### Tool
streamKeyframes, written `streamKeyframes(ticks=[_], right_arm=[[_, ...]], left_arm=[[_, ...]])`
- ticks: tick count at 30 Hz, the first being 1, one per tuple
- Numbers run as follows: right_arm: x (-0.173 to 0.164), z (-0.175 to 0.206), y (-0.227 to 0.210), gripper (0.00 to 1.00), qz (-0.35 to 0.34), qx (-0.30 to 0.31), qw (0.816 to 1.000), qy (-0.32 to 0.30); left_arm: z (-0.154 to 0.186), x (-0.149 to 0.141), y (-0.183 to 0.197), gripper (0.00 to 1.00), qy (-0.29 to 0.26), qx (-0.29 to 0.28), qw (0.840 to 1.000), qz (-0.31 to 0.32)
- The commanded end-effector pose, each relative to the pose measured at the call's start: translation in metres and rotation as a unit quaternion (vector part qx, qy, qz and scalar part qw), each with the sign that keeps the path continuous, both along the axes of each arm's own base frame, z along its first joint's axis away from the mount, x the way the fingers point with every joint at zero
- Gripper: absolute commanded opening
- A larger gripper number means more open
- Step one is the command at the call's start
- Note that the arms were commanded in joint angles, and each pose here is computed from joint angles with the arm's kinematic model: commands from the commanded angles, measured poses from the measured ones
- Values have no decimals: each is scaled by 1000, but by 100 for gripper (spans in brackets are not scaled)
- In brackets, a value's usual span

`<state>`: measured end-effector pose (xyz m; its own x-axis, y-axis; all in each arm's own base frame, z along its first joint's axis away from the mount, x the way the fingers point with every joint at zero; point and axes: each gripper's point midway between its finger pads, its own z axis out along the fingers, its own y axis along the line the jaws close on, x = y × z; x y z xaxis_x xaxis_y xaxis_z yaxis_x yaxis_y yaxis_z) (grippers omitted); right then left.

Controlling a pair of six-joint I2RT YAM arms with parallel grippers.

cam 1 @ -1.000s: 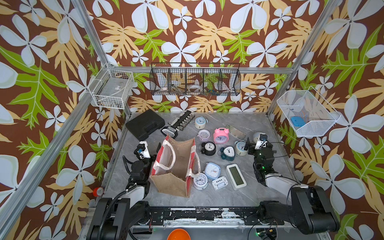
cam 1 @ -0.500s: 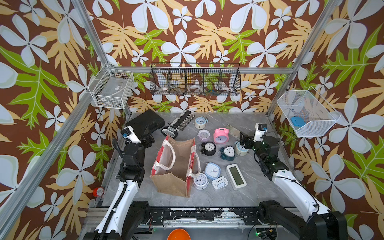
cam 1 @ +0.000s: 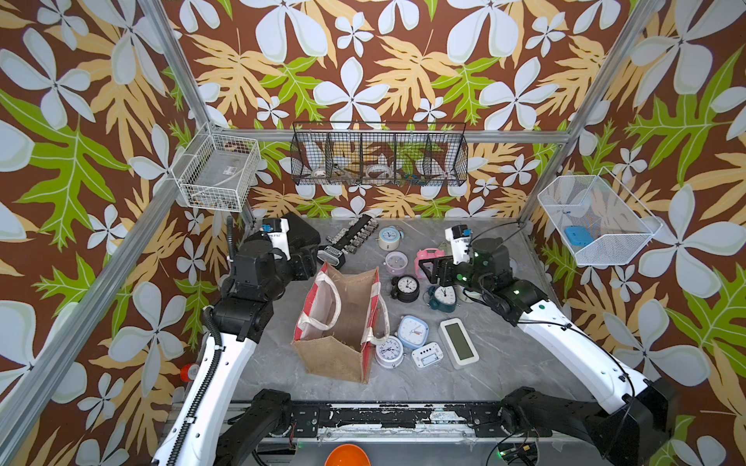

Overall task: Put the alarm clock into the canvas bag
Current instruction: Adjust the canvas bag at the center of the board.

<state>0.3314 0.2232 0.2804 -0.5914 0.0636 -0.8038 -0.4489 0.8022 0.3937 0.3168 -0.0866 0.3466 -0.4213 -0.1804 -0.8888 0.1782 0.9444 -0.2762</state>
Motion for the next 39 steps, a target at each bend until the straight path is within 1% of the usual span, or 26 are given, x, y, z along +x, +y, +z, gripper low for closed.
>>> streamKeyframes(ticks=[1, 3, 4, 6, 8, 10, 12, 15, 17, 20, 23, 27, 31, 36, 39], right_arm=[[-14, -11, 16, 77, 17, -28, 999, 40], [-17, -6, 29, 77, 26, -22, 998, 45], [-20, -5, 36, 77, 31, -23, 998, 44], [-24, -4, 48, 77, 37, -24, 998, 48], [-27, -4, 58, 77, 44, -22, 997, 55], [-28, -4, 62, 77, 44, -22, 997, 58], [-29, -5, 65, 77, 44, -22, 997, 60], [-30, -7, 66, 77, 42, -20, 997, 68], [-34, -7, 69, 77, 43, -20, 996, 69], [-39, -10, 73, 77, 46, -24, 996, 74], [-41, -13, 74, 78, 46, -24, 996, 79], [-43, -14, 76, 78, 47, -23, 995, 83], [-48, -11, 81, 78, 50, -19, 995, 84], [-61, -8, 101, 79, 66, -13, 994, 89], [-68, -12, 111, 80, 66, -15, 993, 99]], left_arm=[[-30, -19, -9, 68, 83, 65, 994, -2], [-34, -23, -21, 67, 97, 88, 991, -4], [-39, -25, -27, 63, 109, 98, 989, -6], [-54, -27, -37, 58, 138, 114, 984, -12], [-74, -27, -48, 55, 167, 138, 976, -14], [-93, -27, -59, 52, 190, 150, 970, -24], [-108, -27, -68, 47, 209, 160, 964, -31], [-126, -29, -74, 46, 229, 169, 958, -30], [-137, -32, -71, 46, 244, 181, 953, -19], [-145, -36, -63, 46, 253, 197, 947, -2], [-145, -40, -60, 47, 252, 193, 948, 1], [-143, -48, -54, 47, 256, 209, 944, 10], [-145, -56, -50, 48, 260, 208, 943, 6], [-172, -59, -59, 60, 287, 217, 933, -21], [-192, -57, -61, 66, 301, 229, 925, -25]])
